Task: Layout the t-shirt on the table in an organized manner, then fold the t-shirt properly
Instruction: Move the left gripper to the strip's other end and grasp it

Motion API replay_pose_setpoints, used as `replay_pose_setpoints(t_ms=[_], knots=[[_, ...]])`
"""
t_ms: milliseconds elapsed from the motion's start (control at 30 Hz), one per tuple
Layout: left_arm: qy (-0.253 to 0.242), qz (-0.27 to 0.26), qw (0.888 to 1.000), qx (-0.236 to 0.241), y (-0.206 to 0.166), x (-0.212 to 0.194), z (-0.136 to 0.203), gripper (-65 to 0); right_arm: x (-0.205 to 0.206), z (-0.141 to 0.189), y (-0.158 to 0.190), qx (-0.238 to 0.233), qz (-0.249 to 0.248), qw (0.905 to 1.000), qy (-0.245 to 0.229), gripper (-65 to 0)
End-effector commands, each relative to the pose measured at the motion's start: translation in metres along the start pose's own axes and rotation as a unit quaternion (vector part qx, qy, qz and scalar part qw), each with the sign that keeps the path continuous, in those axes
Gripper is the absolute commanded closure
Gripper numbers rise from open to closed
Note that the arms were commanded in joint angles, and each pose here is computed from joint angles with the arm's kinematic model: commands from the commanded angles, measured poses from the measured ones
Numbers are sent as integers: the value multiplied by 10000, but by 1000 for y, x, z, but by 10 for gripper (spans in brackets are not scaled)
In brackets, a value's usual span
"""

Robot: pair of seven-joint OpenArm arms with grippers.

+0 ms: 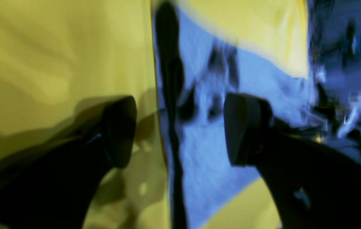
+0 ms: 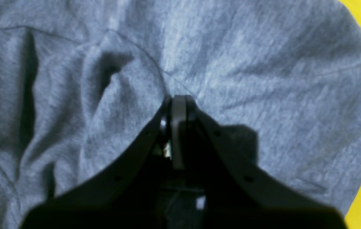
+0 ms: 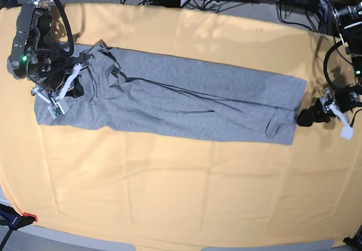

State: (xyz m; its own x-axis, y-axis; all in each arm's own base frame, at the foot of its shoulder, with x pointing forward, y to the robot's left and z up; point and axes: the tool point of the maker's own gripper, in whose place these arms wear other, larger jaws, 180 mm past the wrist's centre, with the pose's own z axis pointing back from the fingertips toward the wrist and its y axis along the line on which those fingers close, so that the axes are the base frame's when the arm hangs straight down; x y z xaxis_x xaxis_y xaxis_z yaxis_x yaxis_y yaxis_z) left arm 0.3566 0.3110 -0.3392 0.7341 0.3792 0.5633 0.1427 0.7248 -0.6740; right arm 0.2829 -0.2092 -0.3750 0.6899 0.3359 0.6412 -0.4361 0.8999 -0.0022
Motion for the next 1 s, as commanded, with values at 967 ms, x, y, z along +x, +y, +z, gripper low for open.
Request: replay_pose_setpoints(t_ms=[967], knots=[[1348, -39, 9868, -900, -49, -55, -46, -373, 7, 4, -10, -156, -33, 9999, -58, 0]])
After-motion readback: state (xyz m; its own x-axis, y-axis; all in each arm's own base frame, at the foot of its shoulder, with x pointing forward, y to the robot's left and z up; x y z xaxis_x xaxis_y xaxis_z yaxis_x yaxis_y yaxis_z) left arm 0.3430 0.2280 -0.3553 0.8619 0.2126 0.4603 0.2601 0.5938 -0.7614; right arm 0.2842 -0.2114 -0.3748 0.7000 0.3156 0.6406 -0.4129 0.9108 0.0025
